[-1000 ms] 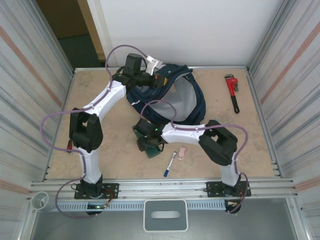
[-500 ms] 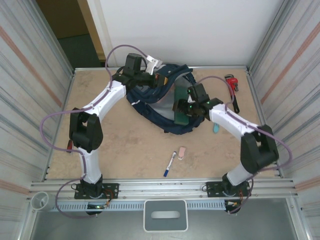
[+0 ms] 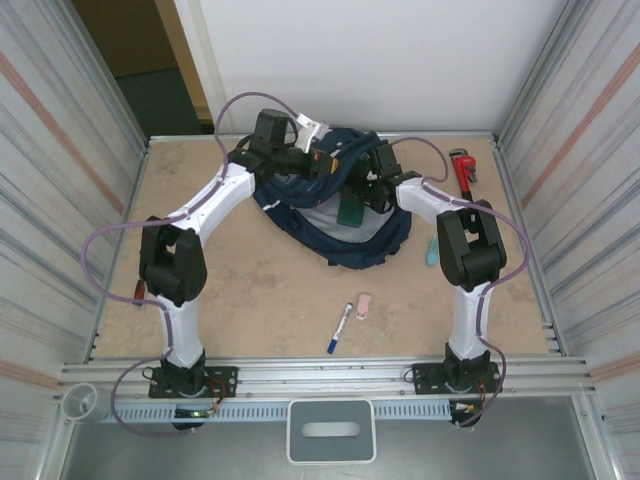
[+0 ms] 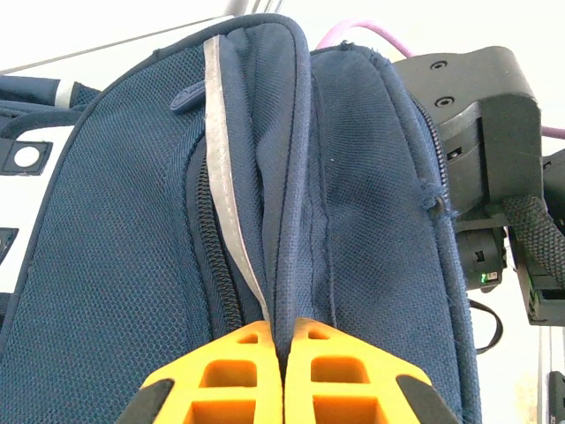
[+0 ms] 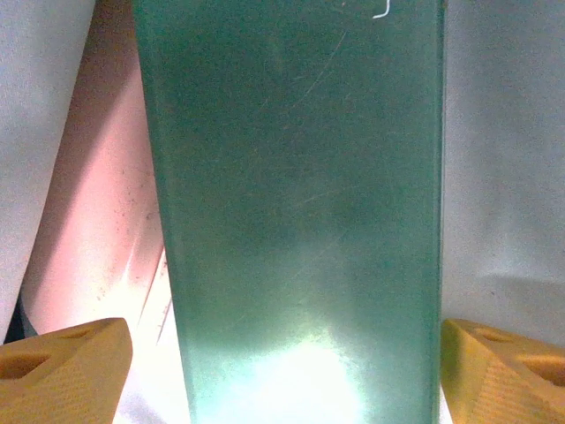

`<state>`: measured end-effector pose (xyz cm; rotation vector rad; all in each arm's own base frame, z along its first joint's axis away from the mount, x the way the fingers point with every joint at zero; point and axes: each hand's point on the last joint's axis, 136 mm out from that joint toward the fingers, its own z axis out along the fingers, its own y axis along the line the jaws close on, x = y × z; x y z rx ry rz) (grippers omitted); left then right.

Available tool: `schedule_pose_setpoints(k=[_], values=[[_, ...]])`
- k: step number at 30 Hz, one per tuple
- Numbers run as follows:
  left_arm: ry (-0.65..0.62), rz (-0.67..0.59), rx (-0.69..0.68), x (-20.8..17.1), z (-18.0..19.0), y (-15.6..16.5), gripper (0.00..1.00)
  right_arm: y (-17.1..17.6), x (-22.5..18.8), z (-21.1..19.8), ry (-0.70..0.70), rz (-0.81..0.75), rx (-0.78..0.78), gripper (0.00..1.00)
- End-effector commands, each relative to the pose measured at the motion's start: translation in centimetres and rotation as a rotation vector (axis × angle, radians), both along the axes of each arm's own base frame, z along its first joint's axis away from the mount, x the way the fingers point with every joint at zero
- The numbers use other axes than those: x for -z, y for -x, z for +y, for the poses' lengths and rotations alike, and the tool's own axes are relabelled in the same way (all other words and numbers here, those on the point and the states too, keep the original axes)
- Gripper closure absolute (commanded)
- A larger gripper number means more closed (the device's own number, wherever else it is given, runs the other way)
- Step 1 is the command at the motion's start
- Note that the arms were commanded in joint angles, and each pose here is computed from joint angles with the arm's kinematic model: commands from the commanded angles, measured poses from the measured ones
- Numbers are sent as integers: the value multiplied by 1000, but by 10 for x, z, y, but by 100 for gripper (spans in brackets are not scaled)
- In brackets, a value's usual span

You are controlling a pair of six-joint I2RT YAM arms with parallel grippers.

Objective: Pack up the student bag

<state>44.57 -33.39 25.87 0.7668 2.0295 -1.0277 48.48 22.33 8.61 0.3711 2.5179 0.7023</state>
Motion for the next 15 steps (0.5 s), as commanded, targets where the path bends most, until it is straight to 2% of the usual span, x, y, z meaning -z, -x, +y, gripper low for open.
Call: schedule_pose_setpoints(k=[1, 5, 7, 12, 15], values=[[71, -131, 49, -49, -7, 12, 99, 5, -7, 1, -61, -9, 13, 17], [67, -126, 55, -45, -10, 13, 99, 0, -2, 10, -106, -8, 17, 50], [64, -123, 54, -44, -10, 14, 98, -6, -3, 14, -124, -11, 28, 61], [63, -122, 56, -42, -10, 16, 99, -23, -5, 25, -142, -20, 75, 66], [64, -118, 57, -41, -11, 16, 99, -35, -2, 38, -188, -15, 67, 63]])
